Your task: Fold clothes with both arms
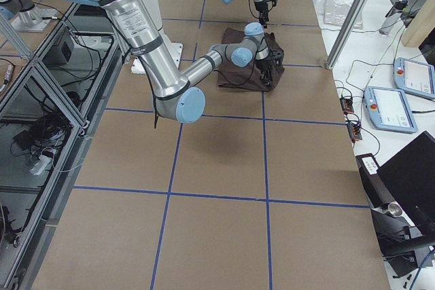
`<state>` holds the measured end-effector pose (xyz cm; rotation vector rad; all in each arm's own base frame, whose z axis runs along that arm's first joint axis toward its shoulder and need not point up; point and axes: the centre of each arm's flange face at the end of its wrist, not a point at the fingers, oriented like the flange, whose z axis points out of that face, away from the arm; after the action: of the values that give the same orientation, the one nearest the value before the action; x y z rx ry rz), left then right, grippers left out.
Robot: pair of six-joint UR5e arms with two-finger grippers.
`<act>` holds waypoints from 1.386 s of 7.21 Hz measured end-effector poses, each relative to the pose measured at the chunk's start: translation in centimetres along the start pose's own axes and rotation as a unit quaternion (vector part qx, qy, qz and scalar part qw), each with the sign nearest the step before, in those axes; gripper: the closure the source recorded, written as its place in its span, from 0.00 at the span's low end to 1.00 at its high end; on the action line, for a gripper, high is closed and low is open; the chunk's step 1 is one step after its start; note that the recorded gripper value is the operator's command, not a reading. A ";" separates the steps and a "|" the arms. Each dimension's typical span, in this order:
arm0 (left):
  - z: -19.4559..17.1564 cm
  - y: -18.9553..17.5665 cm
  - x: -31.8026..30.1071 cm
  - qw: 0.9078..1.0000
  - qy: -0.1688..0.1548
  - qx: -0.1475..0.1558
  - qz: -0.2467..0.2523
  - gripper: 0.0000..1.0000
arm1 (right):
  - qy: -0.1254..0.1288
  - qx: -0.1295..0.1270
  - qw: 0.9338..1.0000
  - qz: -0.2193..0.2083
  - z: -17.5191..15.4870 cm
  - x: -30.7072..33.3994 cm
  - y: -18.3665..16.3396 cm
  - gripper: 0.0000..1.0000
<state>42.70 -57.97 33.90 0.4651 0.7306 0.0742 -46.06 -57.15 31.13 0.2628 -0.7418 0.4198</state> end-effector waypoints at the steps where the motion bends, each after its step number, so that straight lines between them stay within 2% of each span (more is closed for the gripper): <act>1: -0.7 0.4 -0.4 1.000 0.011 0.010 0.007 0.00 | -0.011 -0.015 1.000 -0.013 -1.1 0.7 -1.4 0.00; 2: -1.8 1.7 -1.2 0.999 0.026 0.018 0.009 0.00 | -0.019 -0.021 0.999 -0.025 -2.0 1.4 -2.4 0.00; 3: -3.3 3.5 -2.0 0.999 0.045 0.018 -0.001 0.06 | -0.023 -0.022 0.999 -0.032 -2.4 1.9 -2.9 0.00; 4: -4.8 5.8 -2.8 0.998 0.064 0.007 -0.026 0.25 | -0.024 -0.022 0.999 -0.034 -2.6 2.0 -3.2 0.00; 5: -5.8 8.6 -3.3 0.995 0.079 -0.003 -0.056 0.40 | -0.025 -0.022 0.999 -0.035 -2.7 2.1 -3.3 0.00; 8: -4.6 16.8 -0.8 0.982 0.115 -0.025 -0.147 0.43 | -0.025 -0.022 0.999 -0.035 -2.8 2.2 -3.4 0.00; 10: -3.9 19.3 1.1 0.978 0.119 -0.033 -0.166 0.43 | -0.025 -0.021 0.999 -0.035 -2.8 2.2 -3.4 0.00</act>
<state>42.78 -38.94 39.04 0.2671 1.0306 -0.1620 -41.38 -58.50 30.43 0.2587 -0.7872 0.3316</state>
